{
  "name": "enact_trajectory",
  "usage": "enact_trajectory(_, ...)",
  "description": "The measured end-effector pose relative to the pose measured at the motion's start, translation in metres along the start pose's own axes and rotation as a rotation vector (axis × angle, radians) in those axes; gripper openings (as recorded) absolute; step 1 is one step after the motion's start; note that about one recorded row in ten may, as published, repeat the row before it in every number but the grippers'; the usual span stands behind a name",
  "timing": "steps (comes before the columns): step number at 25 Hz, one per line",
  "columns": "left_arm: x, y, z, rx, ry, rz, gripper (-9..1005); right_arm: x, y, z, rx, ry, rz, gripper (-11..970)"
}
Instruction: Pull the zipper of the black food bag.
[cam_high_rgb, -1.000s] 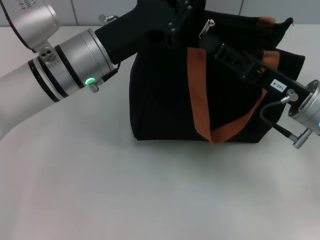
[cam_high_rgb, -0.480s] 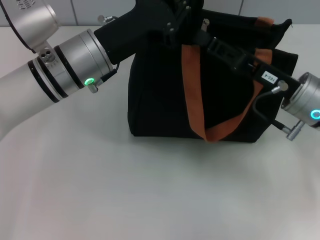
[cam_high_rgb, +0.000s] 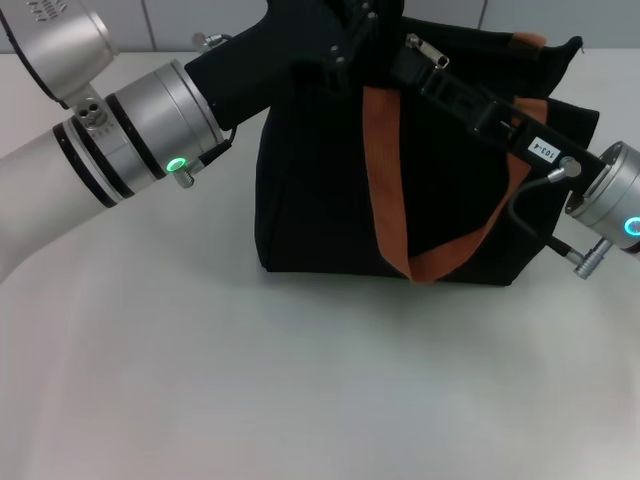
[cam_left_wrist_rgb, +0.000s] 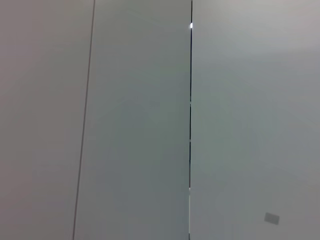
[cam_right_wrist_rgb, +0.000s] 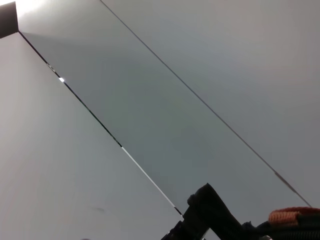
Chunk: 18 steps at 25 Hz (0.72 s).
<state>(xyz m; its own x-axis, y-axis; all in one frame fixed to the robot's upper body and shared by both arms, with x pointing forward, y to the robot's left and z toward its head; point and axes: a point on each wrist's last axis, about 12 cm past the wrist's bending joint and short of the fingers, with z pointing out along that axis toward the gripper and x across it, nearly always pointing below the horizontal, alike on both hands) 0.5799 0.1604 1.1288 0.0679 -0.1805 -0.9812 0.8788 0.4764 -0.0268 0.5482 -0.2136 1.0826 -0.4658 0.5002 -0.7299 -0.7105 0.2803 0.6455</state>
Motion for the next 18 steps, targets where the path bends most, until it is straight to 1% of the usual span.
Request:
enact_trajectory(13,0.0009,0.0001,-0.0012,-0.004,0.002,0.0,81,0.001,-0.0035,-0.0005,0.032,-0.004,0.006,463)
enact_trajectory(18,0.0008,-0.0002,-0.0016,-0.002,0.0,-0.002,83,0.0011,-0.0046,-0.0045,0.048,-0.022,0.011,463)
